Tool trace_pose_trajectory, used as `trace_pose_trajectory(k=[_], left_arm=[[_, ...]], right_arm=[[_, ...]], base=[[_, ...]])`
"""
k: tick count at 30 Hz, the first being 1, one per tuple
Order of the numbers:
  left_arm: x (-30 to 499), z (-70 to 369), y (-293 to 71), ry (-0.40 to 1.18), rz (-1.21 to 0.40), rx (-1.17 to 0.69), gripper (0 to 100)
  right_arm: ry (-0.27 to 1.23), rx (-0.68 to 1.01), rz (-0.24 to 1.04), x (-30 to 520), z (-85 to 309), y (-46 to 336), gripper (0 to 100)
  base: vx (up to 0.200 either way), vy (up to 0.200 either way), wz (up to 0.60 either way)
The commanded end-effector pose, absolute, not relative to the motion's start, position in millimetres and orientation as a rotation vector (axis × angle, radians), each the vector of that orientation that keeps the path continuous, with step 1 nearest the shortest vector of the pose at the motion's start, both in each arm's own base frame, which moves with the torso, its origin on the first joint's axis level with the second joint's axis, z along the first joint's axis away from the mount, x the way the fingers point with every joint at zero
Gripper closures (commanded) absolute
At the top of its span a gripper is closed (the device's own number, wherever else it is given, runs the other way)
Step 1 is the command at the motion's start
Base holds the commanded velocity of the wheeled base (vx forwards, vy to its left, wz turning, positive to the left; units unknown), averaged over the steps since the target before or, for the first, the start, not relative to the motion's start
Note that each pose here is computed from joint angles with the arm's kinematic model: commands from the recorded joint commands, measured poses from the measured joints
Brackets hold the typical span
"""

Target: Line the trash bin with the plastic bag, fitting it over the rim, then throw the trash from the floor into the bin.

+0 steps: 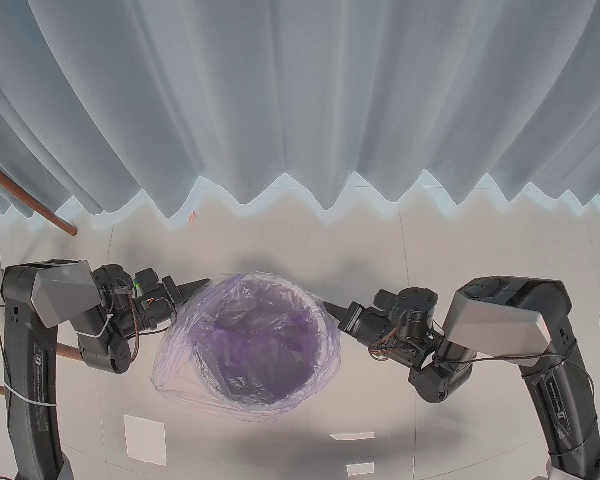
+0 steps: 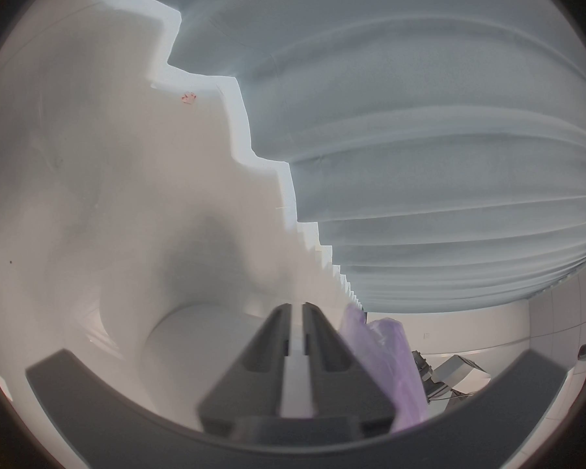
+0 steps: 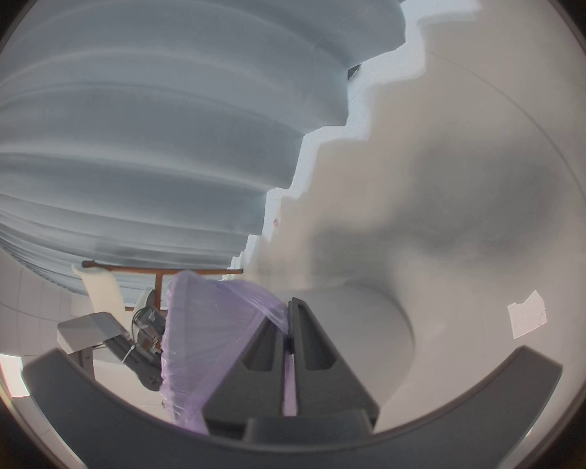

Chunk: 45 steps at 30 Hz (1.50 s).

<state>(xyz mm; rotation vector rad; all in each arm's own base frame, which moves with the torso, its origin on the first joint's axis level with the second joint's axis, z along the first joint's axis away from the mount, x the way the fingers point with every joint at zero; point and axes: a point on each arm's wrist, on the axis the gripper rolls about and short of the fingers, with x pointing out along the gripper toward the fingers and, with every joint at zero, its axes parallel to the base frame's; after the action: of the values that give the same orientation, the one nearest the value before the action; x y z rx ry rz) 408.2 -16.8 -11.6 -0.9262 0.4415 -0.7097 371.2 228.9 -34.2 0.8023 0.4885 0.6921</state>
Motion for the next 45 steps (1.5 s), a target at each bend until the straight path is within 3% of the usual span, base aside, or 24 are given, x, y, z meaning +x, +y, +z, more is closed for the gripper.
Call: trace_pose_trajectory(k=[1,2,8,9,14,17,22,28,33,45], left_arm=[[407.7,-17.1,-14.3,0.451,-0.7,-0.93,0],[407.1,-17.6,-13.7,0.453,-0.697,-0.931,0],[404.6,-15.7,-8.1,0.453,-0.68,-0.943,0],[395.2,-10.8,-0.4,0.459,-0.655,-0.952,0],[375.6,15.5,25.3,0.416,-0.601,-0.959,0],[363.5,29.0,30.8,0.398,-0.585,-0.95,0],[311.3,61.7,27.9,0.407,-0.564,-0.941,0],[272.9,55.6,27.2,0.414,-0.516,-0.768,0],[260.7,46.3,20.0,0.434,-0.544,-0.637,0],[257.0,39.7,20.3,0.462,-0.536,-0.637,0]], right_arm=[[0.495,0.801,0.692,369.5,-35.1,228.6,100],[0.488,0.805,0.696,369.6,-33.1,228.7,0],[0.446,0.863,0.709,363.8,-19.1,223.6,0],[0.438,0.953,0.709,353.4,-4.6,214.3,0],[0.485,1.042,0.691,334.2,22.8,197.3,0],[0.467,0.99,0.697,329.3,27.0,194.5,0],[0.485,0.71,0.672,295.3,18.3,173.2,0],[0.516,0.497,0.644,268.7,4.1,167.9,0],[0.493,0.483,0.641,269.5,3.1,179.4,0],[0.522,0.468,0.69,265.0,-9.8,200.1,0]], base=[[0.0,0.0,0.0],[0.0,0.0,0.0],[0.0,0.0,0.0],[0.0,0.0,0.0],[0.0,0.0,0.0],[0.0,0.0,0.0],[0.0,0.0,0.0],[0.0,0.0,0.0],[0.0,0.0,0.0],[0.0,0.0,0.0]])
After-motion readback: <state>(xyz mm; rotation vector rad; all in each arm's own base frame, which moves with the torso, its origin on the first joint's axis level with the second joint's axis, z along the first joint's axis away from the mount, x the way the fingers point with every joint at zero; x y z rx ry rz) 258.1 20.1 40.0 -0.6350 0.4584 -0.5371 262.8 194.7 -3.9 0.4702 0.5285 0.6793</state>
